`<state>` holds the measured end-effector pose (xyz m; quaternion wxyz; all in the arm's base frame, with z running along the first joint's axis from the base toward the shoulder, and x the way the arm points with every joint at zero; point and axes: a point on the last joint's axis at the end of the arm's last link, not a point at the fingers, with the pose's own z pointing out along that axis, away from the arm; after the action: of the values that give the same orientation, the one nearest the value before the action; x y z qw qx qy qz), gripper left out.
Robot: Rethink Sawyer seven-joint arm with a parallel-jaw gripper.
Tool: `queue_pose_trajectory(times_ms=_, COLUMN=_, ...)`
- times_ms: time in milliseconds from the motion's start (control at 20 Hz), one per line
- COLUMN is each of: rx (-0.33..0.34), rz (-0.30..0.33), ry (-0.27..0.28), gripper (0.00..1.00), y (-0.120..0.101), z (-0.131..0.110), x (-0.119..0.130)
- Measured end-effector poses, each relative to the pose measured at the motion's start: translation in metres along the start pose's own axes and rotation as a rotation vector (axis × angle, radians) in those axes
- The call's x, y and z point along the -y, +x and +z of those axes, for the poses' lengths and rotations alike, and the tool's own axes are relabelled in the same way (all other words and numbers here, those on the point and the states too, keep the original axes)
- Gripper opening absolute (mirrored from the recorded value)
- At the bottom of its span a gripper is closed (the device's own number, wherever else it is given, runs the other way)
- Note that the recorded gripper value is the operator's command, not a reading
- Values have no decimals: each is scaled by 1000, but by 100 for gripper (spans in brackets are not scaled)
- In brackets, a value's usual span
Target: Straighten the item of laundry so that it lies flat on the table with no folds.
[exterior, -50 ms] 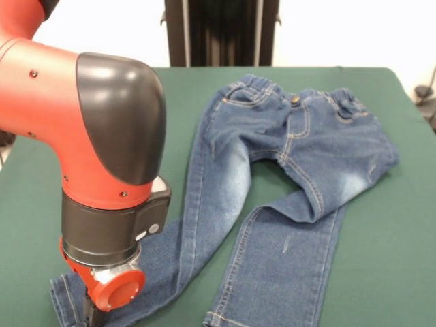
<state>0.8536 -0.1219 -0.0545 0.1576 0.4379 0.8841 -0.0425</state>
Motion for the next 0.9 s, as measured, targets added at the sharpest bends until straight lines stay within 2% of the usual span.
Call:
queue_pose_trajectory(times_ms=600, rx=0, rz=0, ry=0, gripper=0, y=0, z=-1, x=0)
queue_pose_trajectory(times_ms=900, rx=6, rz=-3, ry=-5, gripper=0, y=-1, z=-10, x=1)
